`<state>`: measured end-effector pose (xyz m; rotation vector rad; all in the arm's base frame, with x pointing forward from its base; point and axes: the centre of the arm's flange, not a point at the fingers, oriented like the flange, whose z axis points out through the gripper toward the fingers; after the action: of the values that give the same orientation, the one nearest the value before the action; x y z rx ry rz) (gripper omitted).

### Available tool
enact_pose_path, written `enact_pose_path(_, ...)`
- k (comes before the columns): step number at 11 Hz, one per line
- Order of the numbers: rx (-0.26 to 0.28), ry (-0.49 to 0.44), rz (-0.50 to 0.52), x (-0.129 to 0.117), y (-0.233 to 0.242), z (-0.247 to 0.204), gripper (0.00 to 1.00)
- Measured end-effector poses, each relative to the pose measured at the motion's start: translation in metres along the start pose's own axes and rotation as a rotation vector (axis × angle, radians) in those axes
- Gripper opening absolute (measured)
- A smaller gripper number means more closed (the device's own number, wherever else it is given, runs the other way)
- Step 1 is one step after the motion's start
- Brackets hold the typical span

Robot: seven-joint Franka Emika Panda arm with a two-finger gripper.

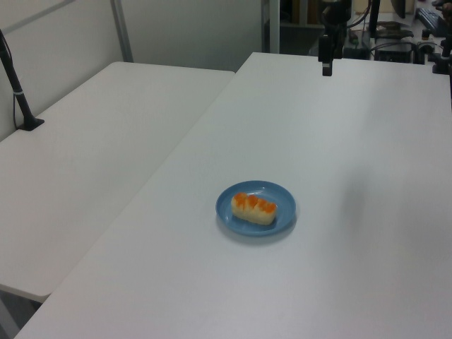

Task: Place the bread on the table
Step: 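Lower the gripper over the glazed bread roll on the blue plate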

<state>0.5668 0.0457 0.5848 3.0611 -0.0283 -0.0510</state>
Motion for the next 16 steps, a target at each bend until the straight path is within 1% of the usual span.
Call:
enact_pose_path(1,0.000,0.000,0.000,0.000,0.000,0.000,1.00)
enact_pose_path(3,0.026,-0.008,-0.006,0.001,-0.004,0.003,1.00)
enact_pose_path(5,0.027,-0.012,-0.025,0.002,-0.003,0.006,1.00)
enact_pose_path(8,0.029,-0.013,-0.024,0.003,0.003,0.006,1.00)
enact_pose_path(9,0.051,0.002,-0.022,0.005,0.001,0.005,1.00)
enact_pose_path(10,0.092,0.034,-0.024,0.011,-0.007,0.005,1.00)
enact_pose_path(11,0.118,0.060,-0.035,0.020,-0.020,0.012,1.00)
enact_pose_path(12,0.125,0.060,-0.059,0.030,-0.040,0.025,1.00)
enact_pose_path(14,0.126,0.046,-0.103,0.050,-0.093,0.057,1.00)
enact_pose_path(16,0.121,0.056,-0.077,0.066,-0.162,0.094,1.00)
